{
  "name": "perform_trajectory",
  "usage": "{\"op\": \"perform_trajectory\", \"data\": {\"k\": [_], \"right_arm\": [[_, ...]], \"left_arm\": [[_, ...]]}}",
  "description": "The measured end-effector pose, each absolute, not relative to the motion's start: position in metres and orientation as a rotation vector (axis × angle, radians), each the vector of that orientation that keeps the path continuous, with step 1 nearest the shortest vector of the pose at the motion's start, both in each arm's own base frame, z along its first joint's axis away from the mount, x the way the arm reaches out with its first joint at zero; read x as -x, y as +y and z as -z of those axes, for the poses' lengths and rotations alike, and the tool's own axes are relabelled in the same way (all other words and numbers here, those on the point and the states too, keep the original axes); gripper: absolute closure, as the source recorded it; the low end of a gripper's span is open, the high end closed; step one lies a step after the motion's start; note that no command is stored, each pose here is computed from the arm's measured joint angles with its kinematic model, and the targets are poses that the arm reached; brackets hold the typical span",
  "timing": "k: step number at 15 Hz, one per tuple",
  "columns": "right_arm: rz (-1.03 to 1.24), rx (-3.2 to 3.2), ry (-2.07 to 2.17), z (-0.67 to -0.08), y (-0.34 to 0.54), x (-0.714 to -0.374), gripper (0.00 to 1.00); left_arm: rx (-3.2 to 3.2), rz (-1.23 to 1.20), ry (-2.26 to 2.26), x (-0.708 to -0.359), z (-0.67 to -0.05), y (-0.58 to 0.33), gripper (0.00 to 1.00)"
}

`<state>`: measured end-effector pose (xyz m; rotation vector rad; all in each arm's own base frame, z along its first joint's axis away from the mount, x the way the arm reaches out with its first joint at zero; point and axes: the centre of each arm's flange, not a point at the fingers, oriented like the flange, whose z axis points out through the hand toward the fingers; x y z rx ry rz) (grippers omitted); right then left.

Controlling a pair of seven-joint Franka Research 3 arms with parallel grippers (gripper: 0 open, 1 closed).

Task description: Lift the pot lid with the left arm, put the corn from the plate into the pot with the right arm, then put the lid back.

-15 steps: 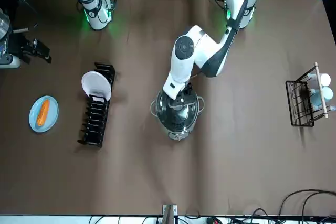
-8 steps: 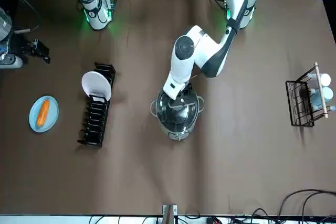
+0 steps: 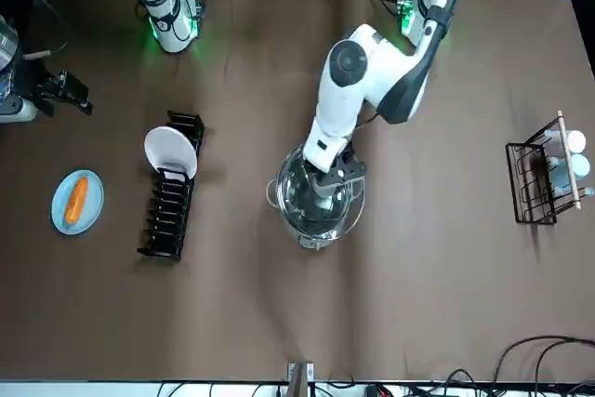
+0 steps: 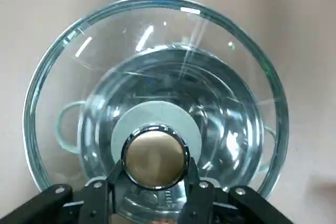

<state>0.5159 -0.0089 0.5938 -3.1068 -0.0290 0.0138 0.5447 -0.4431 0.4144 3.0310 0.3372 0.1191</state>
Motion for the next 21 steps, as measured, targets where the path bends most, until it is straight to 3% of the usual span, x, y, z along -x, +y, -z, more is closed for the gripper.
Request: {"op": "perform_trajectory", "data": {"k": [6,15,21], "right_arm": [[-0.021,3.101,-0.053,-0.589,-0.002,-0.519,0.0],[-0.081,3.083,-0.062,-0.543,-0.001,-0.548,0.0],[-0.128,3.09,0.069,-0.43,-0.062,-0.599,0.0]], "left_arm": [[-3.192,-0.176,0.478,-0.574,-0.445,-0.364,0.53],[-3.313,-0.187,0.613,-0.612,-0.444,-0.272,0.53],[-3.313,-0.093,0.465,-0.631,-0.443,-0.225,0.53]]}}
